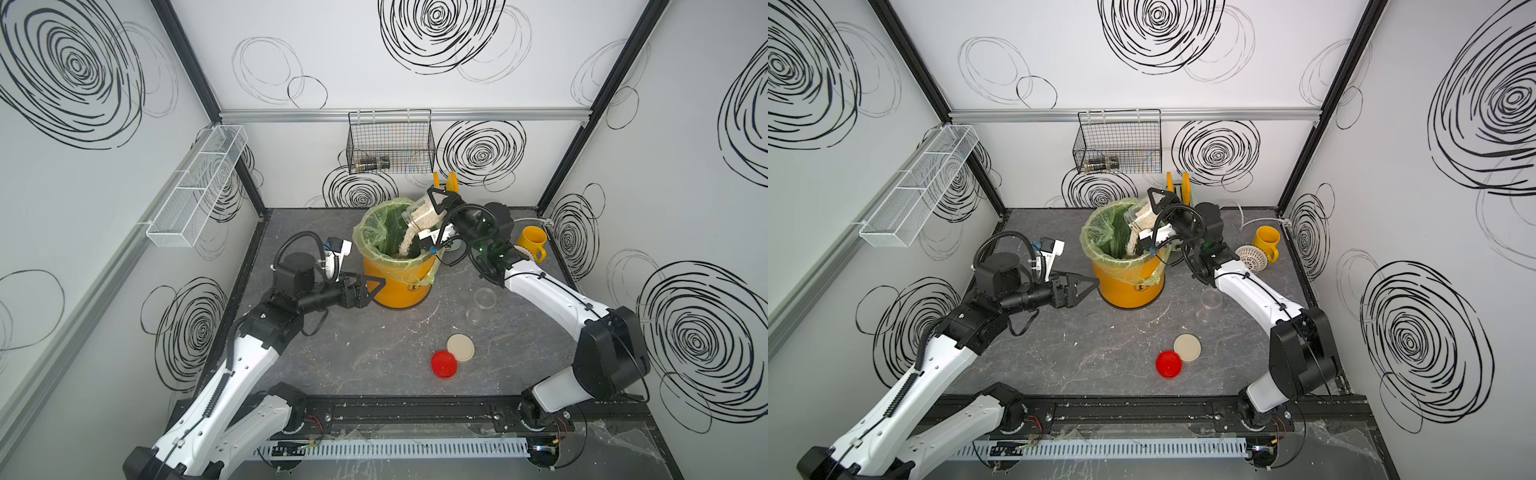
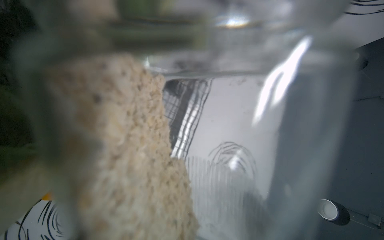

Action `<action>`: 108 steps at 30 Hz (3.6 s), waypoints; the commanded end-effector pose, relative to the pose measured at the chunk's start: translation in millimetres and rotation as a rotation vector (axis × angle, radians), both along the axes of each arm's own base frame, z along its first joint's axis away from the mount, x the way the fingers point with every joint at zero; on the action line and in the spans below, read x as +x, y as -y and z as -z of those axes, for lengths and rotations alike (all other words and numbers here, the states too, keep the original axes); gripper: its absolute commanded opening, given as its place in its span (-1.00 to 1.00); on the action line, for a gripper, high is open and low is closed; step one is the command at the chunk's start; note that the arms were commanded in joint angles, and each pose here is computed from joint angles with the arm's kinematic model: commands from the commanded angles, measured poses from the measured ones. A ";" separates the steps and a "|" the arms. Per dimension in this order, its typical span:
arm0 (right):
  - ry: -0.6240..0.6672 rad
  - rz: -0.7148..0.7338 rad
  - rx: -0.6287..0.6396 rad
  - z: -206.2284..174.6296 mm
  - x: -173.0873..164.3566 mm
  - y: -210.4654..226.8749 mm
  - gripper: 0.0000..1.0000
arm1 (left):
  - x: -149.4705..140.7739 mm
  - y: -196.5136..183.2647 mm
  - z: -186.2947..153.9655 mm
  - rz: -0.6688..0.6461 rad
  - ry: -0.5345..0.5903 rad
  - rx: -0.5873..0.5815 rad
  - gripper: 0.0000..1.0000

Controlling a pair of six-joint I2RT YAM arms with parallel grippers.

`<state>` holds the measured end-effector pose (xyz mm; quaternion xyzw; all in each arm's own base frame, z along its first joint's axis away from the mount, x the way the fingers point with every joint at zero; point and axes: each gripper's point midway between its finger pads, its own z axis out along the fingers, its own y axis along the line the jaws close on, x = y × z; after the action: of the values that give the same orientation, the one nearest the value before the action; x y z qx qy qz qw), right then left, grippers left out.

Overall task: Empty expired oatmeal from jars
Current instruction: Pour the expired oatmeal into the trash bin.

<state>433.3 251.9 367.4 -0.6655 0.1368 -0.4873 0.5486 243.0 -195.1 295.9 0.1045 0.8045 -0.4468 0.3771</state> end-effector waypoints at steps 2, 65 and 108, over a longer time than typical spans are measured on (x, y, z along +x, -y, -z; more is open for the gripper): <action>0.375 0.031 -0.113 -76.2 -20.6 -0.1 -0.13 | 1.1 -0.4 -3.8 0.001 0.024 -0.024 0.92; 0.308 0.215 -0.233 -78.4 -5.2 0.2 -0.04 | -12.6 14.8 -5.1 0.069 0.056 0.009 0.92; -0.590 -0.206 0.868 -68.7 -55.2 18.9 -0.14 | 6.4 15.0 -64.5 0.008 0.142 0.005 0.92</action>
<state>403.1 237.9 367.5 -0.5840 0.4243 -0.1857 0.6666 243.6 -214.1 339.5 0.1420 0.7881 -0.4439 0.4020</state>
